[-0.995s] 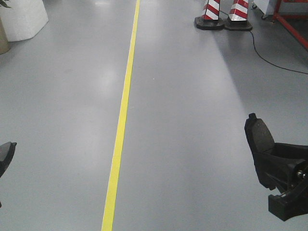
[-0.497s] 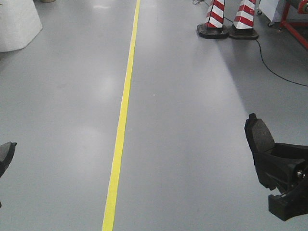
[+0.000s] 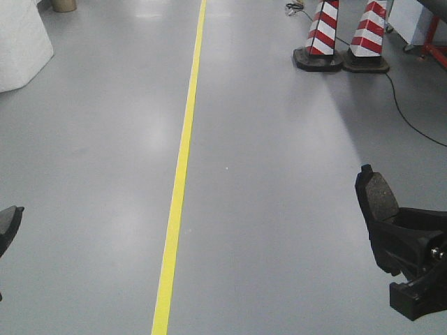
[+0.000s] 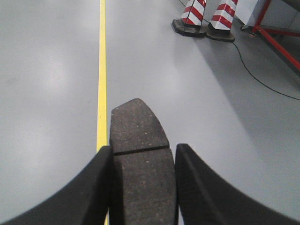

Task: Move and align brake pads A on conveyor
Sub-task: 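Drive the base along the aisle beside the yellow floor line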

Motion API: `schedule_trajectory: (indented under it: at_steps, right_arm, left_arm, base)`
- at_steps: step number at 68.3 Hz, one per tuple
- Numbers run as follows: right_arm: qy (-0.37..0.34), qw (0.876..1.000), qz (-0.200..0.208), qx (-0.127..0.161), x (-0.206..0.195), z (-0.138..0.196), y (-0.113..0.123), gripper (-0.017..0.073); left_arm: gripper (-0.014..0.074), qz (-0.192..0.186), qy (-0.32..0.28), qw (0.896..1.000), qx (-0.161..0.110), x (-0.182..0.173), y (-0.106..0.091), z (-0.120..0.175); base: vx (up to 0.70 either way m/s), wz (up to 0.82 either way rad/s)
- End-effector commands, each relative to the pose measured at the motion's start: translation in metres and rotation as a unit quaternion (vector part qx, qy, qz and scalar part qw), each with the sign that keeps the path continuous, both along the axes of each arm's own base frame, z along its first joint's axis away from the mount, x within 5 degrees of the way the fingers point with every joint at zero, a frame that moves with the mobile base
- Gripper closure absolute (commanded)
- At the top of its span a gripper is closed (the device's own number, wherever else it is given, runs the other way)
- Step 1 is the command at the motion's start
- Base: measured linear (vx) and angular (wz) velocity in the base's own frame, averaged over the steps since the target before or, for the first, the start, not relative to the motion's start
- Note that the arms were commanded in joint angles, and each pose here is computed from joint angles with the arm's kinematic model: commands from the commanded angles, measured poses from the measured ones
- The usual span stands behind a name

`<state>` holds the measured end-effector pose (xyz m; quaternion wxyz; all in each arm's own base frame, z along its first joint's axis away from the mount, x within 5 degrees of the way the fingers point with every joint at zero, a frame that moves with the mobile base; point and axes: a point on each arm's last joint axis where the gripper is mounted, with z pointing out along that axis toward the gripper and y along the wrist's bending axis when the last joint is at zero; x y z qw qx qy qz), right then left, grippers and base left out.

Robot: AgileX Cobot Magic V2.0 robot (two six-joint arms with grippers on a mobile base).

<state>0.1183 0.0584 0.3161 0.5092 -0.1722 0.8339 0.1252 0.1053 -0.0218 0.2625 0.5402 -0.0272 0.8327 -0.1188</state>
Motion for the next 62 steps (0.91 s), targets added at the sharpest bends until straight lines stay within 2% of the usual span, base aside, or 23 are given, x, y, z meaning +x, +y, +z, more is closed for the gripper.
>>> schedule_trajectory:
  at_steps: [1, 62]
  right_arm:
    - [-0.056, 0.998, 0.003, 0.021, 0.0028, 0.0174, 0.0013, 0.0568]
    - [-0.056, 0.998, 0.003, 0.021, 0.0028, 0.0174, 0.0013, 0.0568]
  left_arm:
    - [0.0501, -0.013, -0.057, 0.998, -0.014, 0.0035, -0.0033, 0.0175]
    - [0.0501, -0.013, -0.057, 0.998, -0.014, 0.0035, -0.0033, 0.0175]
  base:
    - [0.58, 0.04]
    - [0.61, -0.03]
